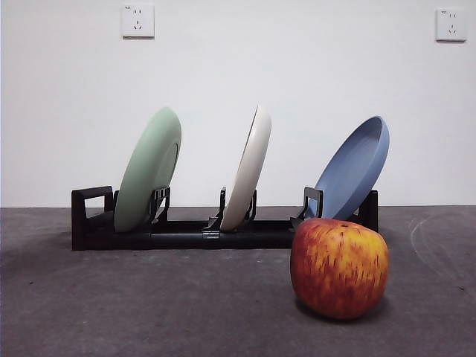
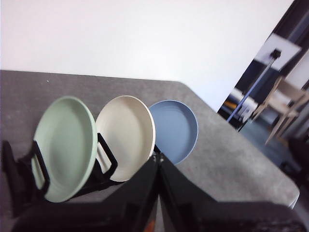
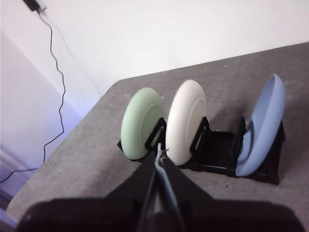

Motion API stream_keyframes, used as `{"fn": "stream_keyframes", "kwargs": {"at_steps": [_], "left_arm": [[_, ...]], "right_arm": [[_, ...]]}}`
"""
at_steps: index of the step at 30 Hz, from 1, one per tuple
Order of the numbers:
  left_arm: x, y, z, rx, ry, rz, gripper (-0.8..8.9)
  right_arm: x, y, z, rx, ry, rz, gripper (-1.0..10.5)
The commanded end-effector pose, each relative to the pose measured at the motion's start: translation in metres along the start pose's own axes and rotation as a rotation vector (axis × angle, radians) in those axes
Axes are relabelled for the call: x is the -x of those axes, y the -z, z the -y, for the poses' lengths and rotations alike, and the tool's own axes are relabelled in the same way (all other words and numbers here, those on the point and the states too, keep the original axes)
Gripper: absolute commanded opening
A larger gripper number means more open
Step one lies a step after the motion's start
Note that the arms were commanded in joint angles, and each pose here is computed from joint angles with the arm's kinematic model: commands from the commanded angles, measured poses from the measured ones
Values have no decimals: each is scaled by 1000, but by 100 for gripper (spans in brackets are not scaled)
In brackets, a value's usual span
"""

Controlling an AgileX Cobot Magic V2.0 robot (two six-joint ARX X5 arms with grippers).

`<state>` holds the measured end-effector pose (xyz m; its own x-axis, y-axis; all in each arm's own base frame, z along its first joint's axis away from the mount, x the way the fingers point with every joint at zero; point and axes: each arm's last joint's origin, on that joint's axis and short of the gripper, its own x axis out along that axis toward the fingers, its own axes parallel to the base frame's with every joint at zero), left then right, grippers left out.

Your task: Take the green plate from the plate rack,put the plate on the table,take the apple from the table,put the apple in the plate

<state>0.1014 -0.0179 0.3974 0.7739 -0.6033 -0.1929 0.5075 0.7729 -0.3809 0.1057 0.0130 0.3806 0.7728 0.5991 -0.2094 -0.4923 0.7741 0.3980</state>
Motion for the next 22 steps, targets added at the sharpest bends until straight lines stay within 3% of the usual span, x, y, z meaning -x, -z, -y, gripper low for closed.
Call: {"fn": "stream_keyframes", "kwargs": {"at_steps": [1, 10, 19, 22], "left_arm": [[7, -30, 13, -129, -1, -46, -6], [0, -78, 22, -145, -7, -295, -6], [-42, -78, 20, -133, 125, -463, -6], [-61, -73, 24, -148, 193, -522, -2]], "right_arm": [[6, -23, -11, 54, -25, -22, -11], [4, -46, -23, 57, -79, -256, -1], [-31, -40, -18, 48, -178, -496, 2], [-44, -39, -19, 81, -155, -529, 14]]}}
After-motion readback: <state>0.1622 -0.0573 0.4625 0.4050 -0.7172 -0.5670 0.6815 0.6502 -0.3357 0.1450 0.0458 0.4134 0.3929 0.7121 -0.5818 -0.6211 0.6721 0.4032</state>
